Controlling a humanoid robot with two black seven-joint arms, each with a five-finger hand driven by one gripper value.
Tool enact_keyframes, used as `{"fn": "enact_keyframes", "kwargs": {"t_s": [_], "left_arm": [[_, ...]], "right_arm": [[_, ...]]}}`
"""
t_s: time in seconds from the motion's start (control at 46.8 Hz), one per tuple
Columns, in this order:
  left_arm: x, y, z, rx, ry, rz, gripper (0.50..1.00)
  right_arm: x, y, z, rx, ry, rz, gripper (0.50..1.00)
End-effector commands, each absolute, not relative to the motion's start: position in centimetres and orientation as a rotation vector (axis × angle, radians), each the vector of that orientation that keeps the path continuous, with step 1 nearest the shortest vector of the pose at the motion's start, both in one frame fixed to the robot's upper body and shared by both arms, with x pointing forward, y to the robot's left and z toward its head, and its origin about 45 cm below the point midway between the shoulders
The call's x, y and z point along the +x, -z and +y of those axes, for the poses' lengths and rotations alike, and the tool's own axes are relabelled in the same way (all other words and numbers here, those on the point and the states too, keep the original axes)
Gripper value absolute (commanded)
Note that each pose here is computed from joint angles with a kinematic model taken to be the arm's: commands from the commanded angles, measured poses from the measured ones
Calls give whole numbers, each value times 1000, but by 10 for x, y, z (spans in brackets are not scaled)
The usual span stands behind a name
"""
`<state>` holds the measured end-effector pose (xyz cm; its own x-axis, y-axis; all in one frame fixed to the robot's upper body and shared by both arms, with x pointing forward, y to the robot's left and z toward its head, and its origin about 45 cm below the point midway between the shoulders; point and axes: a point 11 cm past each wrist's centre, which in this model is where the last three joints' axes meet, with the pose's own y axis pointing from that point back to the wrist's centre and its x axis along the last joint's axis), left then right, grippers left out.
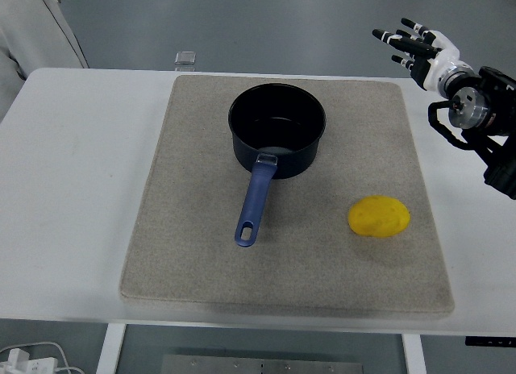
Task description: Put the potato in the blue pot
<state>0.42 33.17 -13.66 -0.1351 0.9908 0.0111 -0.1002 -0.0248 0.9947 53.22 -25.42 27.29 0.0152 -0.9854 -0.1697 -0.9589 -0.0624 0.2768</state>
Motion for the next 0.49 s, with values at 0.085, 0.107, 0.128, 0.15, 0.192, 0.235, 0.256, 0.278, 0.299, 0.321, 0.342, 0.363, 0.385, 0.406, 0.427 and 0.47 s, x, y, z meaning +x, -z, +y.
{"fn": "enact_keyframes", "kwargs": {"t_s": [0.085, 0.107, 0.128, 0.15, 0.192, 0.235, 0.256, 0.278, 0.299, 0.321, 0.342, 0.363, 0.385, 0.406, 0.427, 0.47], "left_arm": [[2, 137, 333, 1068, -1392, 1232, 1000], [2, 137, 333, 1066, -1392, 1233, 1000], [2, 137, 333, 1067, -1393, 1232, 1000], [2, 137, 333, 1067, -1391, 1232, 1000], [4, 136, 333, 1070, -1385, 1225, 1000], [5, 136, 333, 1069, -1385, 1224, 1000], [4, 136, 333, 1070, -1385, 1225, 1000], [4, 136, 333, 1073, -1385, 1226, 1000], [4, 136, 333, 1073, -1385, 1224, 1000], [3, 136, 333, 1076, -1385, 1226, 1000], [1, 137, 333, 1079, -1383, 1228, 1000], [0, 137, 333, 1079, -1381, 1230, 1000], [-1, 137, 333, 1082, -1379, 1230, 1000], [-2, 137, 333, 1083, -1378, 1231, 1000], [-2, 137, 333, 1085, -1378, 1230, 1000], [-2, 137, 333, 1083, -1376, 1231, 1000]], "right_arm": [[532, -272, -255, 2175, 487, -2092, 950], [532, -272, -255, 2175, 487, -2092, 950], [532, -272, -255, 2175, 487, -2092, 950], [532, -272, -255, 2175, 487, -2092, 950], [532, -272, -255, 2175, 487, -2092, 950], [532, -272, -255, 2175, 487, -2092, 948], [532, -272, -255, 2175, 487, -2092, 950], [532, -272, -255, 2175, 487, -2092, 950], [532, -272, -255, 2175, 487, -2092, 948], [532, -272, -255, 2175, 487, -2092, 948], [532, -271, -254, 2175, 490, -2090, 950], [532, -271, -254, 2175, 490, -2090, 950], [531, -270, -255, 2172, 490, -2091, 950], [531, -270, -255, 2172, 490, -2091, 948], [531, -270, -254, 2173, 491, -2090, 948], [531, -270, -254, 2173, 490, -2089, 950]]}}
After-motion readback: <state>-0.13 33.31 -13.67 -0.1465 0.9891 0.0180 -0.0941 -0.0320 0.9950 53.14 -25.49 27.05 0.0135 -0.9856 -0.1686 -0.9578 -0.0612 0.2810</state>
